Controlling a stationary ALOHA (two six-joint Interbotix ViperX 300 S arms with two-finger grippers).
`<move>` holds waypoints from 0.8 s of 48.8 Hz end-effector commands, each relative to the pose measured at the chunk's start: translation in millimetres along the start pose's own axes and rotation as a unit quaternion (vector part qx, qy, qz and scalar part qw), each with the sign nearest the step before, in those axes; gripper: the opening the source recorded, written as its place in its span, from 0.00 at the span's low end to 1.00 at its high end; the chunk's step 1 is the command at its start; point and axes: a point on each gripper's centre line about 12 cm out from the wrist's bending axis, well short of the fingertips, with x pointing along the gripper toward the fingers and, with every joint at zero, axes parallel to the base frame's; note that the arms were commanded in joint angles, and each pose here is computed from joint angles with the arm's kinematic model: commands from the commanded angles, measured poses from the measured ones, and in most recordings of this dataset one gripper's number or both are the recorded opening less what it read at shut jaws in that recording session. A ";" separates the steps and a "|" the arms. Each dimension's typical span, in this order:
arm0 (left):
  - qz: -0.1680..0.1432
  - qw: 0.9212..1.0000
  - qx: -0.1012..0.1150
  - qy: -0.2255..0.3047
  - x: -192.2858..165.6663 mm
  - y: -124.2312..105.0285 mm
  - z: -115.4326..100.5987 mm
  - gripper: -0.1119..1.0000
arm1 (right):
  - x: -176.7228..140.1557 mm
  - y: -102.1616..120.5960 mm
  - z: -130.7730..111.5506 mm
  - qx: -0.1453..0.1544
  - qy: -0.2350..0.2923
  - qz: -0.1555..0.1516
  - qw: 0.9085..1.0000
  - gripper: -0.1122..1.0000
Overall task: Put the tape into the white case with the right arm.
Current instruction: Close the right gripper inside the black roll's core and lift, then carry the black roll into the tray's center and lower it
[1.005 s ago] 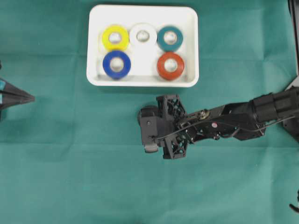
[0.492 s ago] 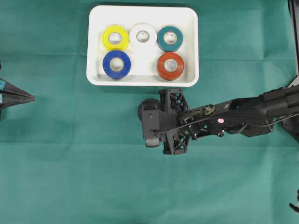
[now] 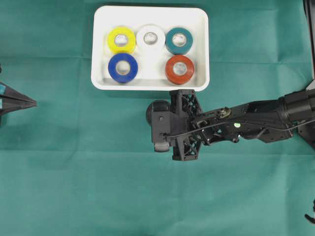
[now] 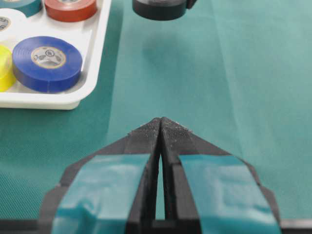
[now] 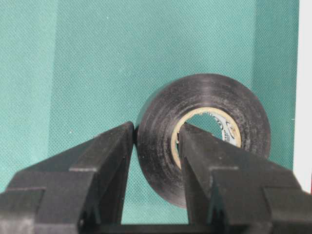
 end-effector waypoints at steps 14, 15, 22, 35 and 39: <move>0.000 1.000 0.000 -0.006 0.4 -0.2 4.7 0.10 | -12.2 -48.8 41.0 0.054 -0.052 -0.029 0.997 0.12; 0.000 1.000 0.000 -0.006 0.4 -0.2 4.7 0.10 | -12.3 -53.8 43.1 0.059 -0.055 -0.032 0.996 0.12; 0.000 1.000 0.000 -0.007 0.4 -0.2 4.9 0.10 | -11.0 -81.0 45.4 0.084 -0.060 -0.049 0.993 0.12; 0.000 1.000 -0.001 -0.006 0.4 -0.2 4.7 0.10 | -2.7 -115.5 42.3 0.112 -0.066 -0.065 0.989 0.12; 0.000 1.000 0.000 -0.007 0.4 -0.2 4.9 0.10 | -0.2 -120.0 42.2 0.116 -0.073 -0.061 0.989 0.12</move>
